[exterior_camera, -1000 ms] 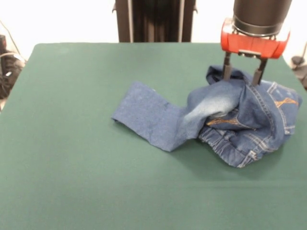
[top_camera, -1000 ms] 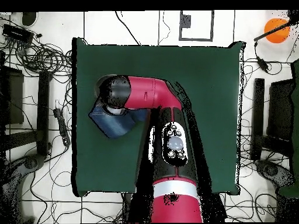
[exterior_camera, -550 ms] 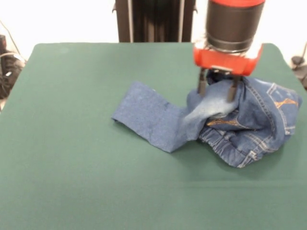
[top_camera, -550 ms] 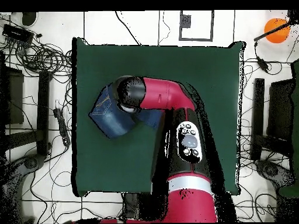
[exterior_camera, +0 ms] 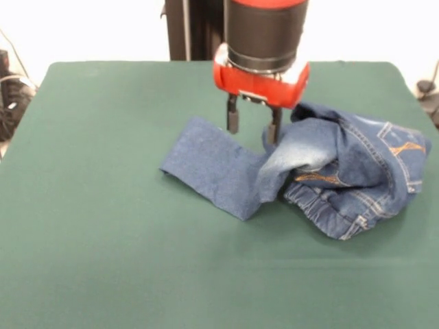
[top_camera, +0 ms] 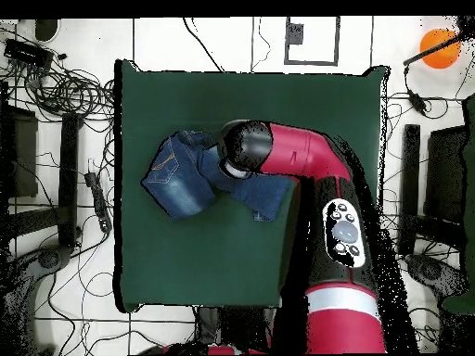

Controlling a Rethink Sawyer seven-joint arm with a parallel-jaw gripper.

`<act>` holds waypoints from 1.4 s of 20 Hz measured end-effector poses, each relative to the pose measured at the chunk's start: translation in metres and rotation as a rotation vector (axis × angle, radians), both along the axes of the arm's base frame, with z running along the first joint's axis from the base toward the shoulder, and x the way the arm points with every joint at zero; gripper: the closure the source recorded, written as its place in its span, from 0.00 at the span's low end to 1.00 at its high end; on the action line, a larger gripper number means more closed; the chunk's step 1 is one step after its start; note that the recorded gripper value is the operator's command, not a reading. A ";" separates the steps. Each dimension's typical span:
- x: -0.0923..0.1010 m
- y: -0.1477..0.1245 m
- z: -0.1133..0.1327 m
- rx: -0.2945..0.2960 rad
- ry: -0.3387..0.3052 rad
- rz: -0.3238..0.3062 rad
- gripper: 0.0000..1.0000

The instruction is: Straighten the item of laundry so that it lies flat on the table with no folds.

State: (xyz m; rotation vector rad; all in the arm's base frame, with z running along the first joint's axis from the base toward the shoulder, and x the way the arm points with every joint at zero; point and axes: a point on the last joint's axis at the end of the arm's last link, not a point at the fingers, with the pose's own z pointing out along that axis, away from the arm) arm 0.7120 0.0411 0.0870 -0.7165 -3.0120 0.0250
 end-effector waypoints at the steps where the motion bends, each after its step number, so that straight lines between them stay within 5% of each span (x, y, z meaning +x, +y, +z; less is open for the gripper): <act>1: 0.001 -0.001 0.003 -0.001 -0.004 -0.001 0.00; 13: 0.020 -0.005 0.066 -0.021 -0.101 0.001 0.00; 28: 0.011 -0.064 0.055 -0.083 -0.105 -0.014 0.00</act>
